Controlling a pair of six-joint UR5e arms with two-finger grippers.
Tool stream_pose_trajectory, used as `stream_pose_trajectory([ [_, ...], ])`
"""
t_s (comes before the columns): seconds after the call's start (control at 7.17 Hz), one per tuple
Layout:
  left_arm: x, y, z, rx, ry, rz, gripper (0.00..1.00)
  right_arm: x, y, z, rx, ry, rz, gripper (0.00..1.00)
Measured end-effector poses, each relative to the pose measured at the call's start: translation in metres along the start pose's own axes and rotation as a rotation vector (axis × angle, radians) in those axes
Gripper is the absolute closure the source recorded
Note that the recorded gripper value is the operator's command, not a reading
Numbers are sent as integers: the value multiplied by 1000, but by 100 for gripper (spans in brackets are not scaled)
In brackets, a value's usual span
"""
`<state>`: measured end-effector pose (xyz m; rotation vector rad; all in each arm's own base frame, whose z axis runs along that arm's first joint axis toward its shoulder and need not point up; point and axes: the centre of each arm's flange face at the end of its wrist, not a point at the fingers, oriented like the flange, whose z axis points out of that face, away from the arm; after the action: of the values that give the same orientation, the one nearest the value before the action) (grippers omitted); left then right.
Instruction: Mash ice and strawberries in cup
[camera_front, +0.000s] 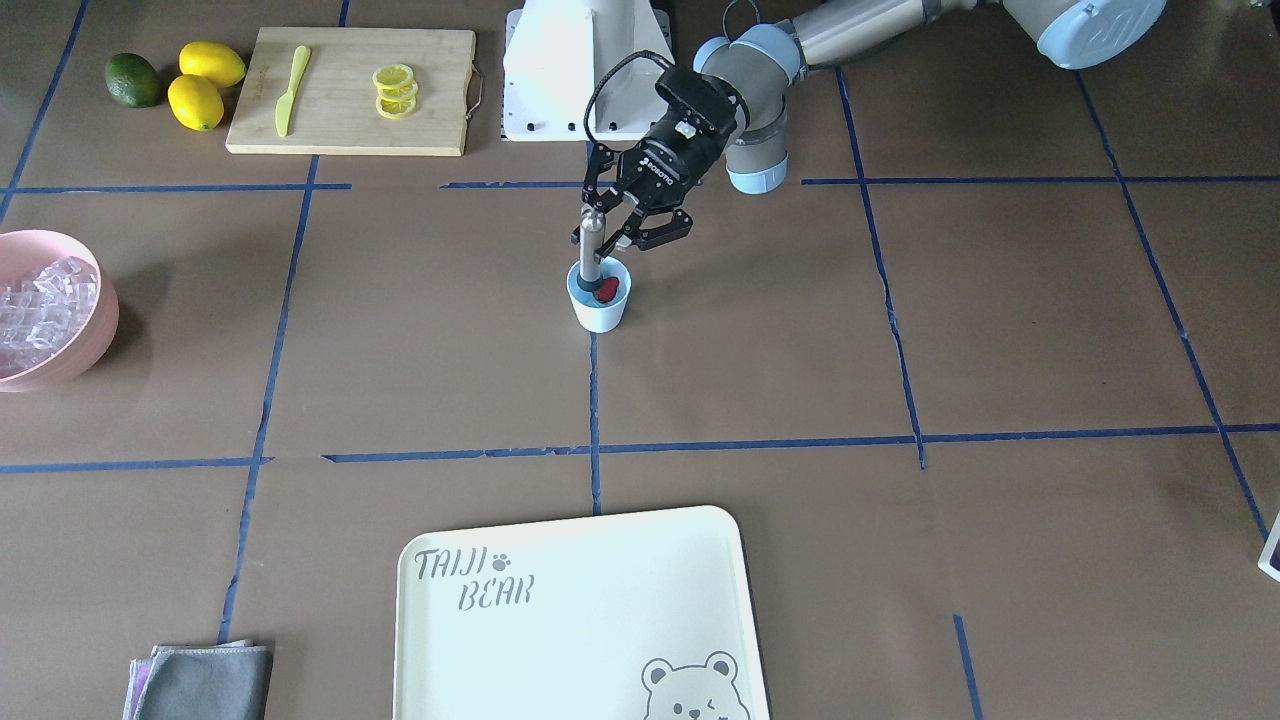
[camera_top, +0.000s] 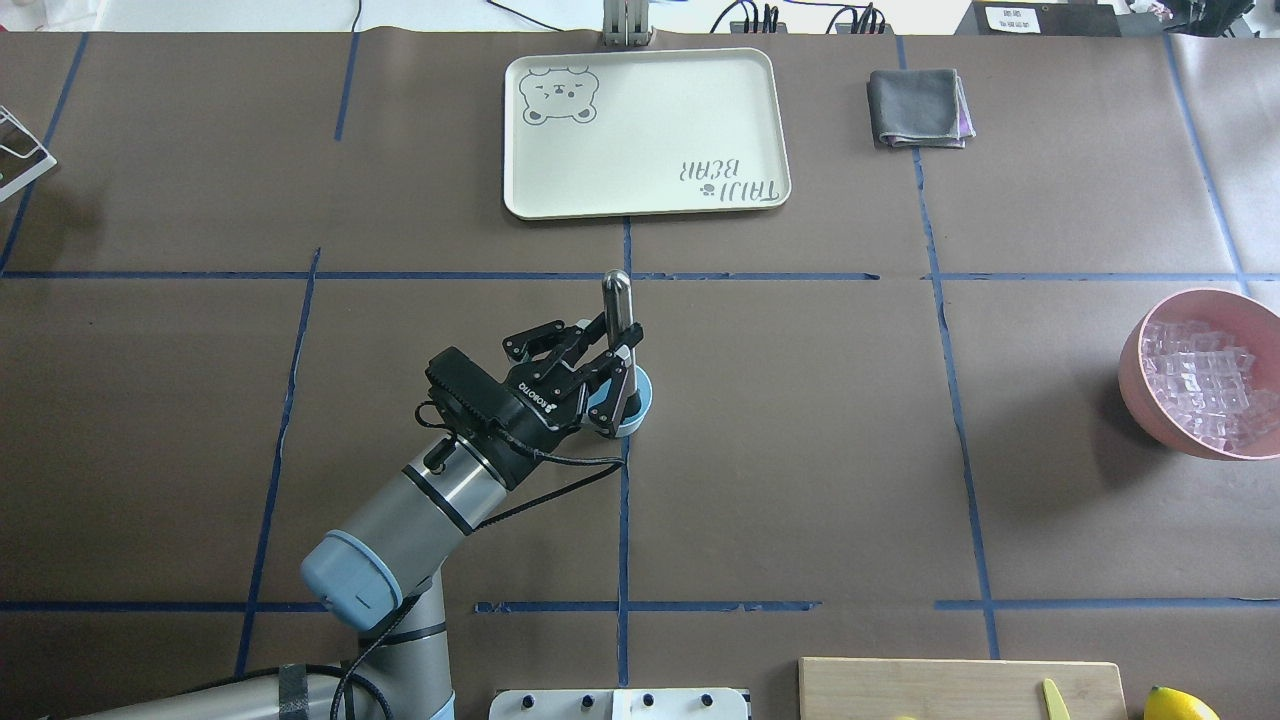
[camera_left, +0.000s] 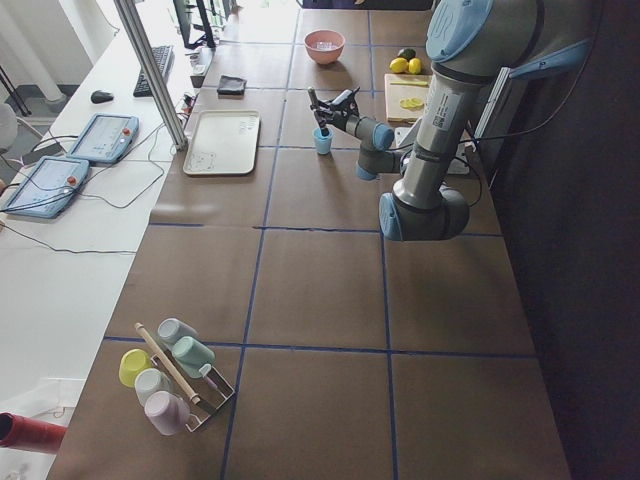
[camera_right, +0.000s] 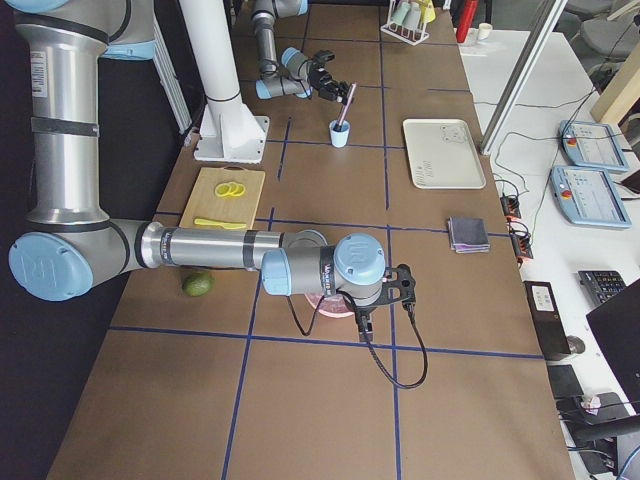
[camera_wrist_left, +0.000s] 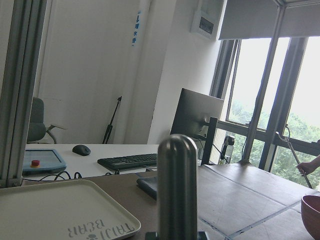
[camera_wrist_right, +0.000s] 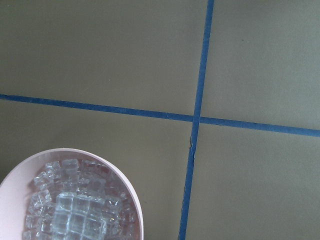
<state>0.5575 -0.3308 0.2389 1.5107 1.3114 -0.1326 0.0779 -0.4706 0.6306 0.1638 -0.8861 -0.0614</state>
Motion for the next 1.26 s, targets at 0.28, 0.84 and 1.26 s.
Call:
stream_pose_trajectory([
  [0.28, -3, 4, 0, -5, -5, 6, 100, 0, 0, 0, 0, 0, 0, 0],
  [0.84, -7, 9, 0, -10, -10, 14, 100, 0, 0, 0, 0, 0, 1, 0],
  [1.26, -13, 0, 5, 5, -17, 16, 100, 0, 0, -1, 2, -1, -1, 0],
])
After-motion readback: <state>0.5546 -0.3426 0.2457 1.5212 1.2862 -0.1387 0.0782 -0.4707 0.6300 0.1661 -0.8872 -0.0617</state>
